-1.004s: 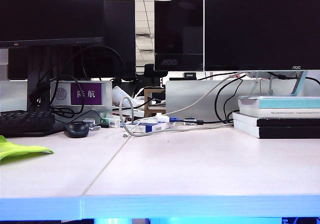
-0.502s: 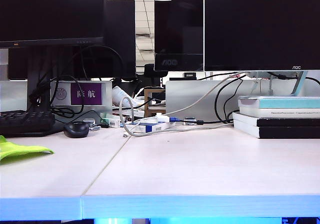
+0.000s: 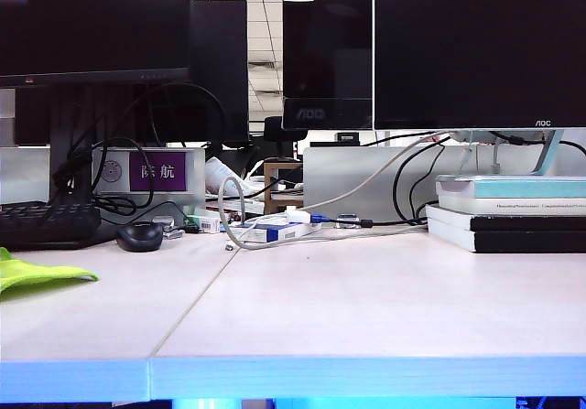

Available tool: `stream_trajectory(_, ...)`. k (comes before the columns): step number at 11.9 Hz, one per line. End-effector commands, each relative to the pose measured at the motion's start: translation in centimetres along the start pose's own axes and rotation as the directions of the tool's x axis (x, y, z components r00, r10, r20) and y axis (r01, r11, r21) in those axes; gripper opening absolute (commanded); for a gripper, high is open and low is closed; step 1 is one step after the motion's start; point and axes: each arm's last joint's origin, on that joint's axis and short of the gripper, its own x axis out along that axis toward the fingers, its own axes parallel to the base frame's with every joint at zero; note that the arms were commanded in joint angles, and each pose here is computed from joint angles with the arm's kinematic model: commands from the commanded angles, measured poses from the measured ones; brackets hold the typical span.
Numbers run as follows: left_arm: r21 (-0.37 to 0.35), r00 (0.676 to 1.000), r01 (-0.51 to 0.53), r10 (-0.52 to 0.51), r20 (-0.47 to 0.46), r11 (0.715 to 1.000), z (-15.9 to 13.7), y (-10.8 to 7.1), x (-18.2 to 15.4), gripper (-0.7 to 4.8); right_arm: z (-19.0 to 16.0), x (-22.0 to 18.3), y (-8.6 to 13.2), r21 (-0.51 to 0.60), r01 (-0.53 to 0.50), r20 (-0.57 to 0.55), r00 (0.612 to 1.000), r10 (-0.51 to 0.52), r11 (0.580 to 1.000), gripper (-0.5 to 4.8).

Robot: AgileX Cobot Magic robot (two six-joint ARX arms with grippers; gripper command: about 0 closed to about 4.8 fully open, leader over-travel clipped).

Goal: Wipe the table from left to right using the rag.

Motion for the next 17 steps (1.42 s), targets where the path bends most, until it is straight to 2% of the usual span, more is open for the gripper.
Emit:
stream_trajectory(1, -0.046, 0.997, -0.027, 0.024, -0.075, 0.999, 0.2, 0.5, 2.2, 2.97, 0.8, -0.7, -0.2, 0.012, 0.008, 0.080, 0.997, -0.008, 1.000, -0.01)
stream_trajectory(2, -0.051, 0.995, -0.037, 0.032, -0.099, 0.998, 0.2, 0.7, 2.9, 3.38, 0.8, -0.8, -0.2, 0.028, 0.015, 0.078, 0.997, -0.017, 1.000, -0.01)
stream_trajectory(4, -0.070, 0.985, -0.075, 0.063, -0.160, 0.995, 0.3, 1.8, 5.4, 3.42, 0.1, -0.8, -1.4, 0.108, 0.083, 0.015, 0.996, -0.085, 0.991, -0.01)
stream_trajectory(5, -0.056, 0.976, -0.092, 0.079, -0.203, 0.994, 0.4, 2.3, 8.5, 3.41, -0.2, -0.9, -2.8, 0.134, 0.143, -0.005, 0.990, -0.144, 0.981, -0.01)
stream_trajectory(6, -0.054, 0.973, -0.097, 0.083, -0.214, 0.994, 0.4, 2.3, 9.8, 3.41, -0.2, -0.9, -2.8, 0.136, 0.136, -0.002, 0.991, -0.137, 0.981, -0.01)
stream_trajectory(7, -0.010, 0.950, -0.140, 0.131, -0.283, 0.990, -0.3, 2.4, 14.1, 3.41, -0.1, -1.0, -2.8, 0.136, 0.136, 0.001, 0.991, -0.137, 0.981, -0.01)
stream_trajectory(11, 0.000, 0.940, -0.159, 0.152, -0.306, 0.987, -0.7, 2.4, 15.5, 3.41, -0.1, -1.0, -2.8, 0.136, 0.136, 0.000, 0.991, -0.137, 0.981, -0.01)
stream_trajectory(13, 0.012, 0.914, -0.157, 0.150, -0.376, 0.988, -1.7, 2.4, 17.4, 3.40, -0.1, -1.0, -2.8, 0.136, 0.136, 0.000, 0.991, -0.137, 0.981, -0.01)
stream_trajectory(14, 0.100, 0.846, -0.058, 0.102, -0.523, 0.993, -3.3, 2.2, 17.7, -0.05, -0.2, -1.0, -2.8, 0.135, 0.136, -0.008, 0.991, -0.136, 0.981, -0.01)
stream_trajectory(15, 0.159, 0.791, 0.106, 0.014, -0.612, 0.982, -4.3, 0.2, 17.1, -0.05, -0.2, -1.1, -2.8, 0.135, 0.136, -0.006, 0.991, -0.136, 0.981, -0.01)
stream_trajectory(16, 0.198, 0.774, 0.226, -0.053, -0.631, 0.954, -4.7, -3.2, 16.7, -0.05, -0.2, -1.2, -2.8, 0.136, 0.136, -0.006, 0.991, -0.136, 0.981, -0.01)
stream_trajectory(17, 0.249, 0.751, 0.285, -0.054, -0.658, 0.926, -5.4, -5.6, 16.1, -0.05, -0.2, -1.2, -2.8, 0.135, 0.136, -0.007, 0.991, -0.136, 0.981, -0.01)
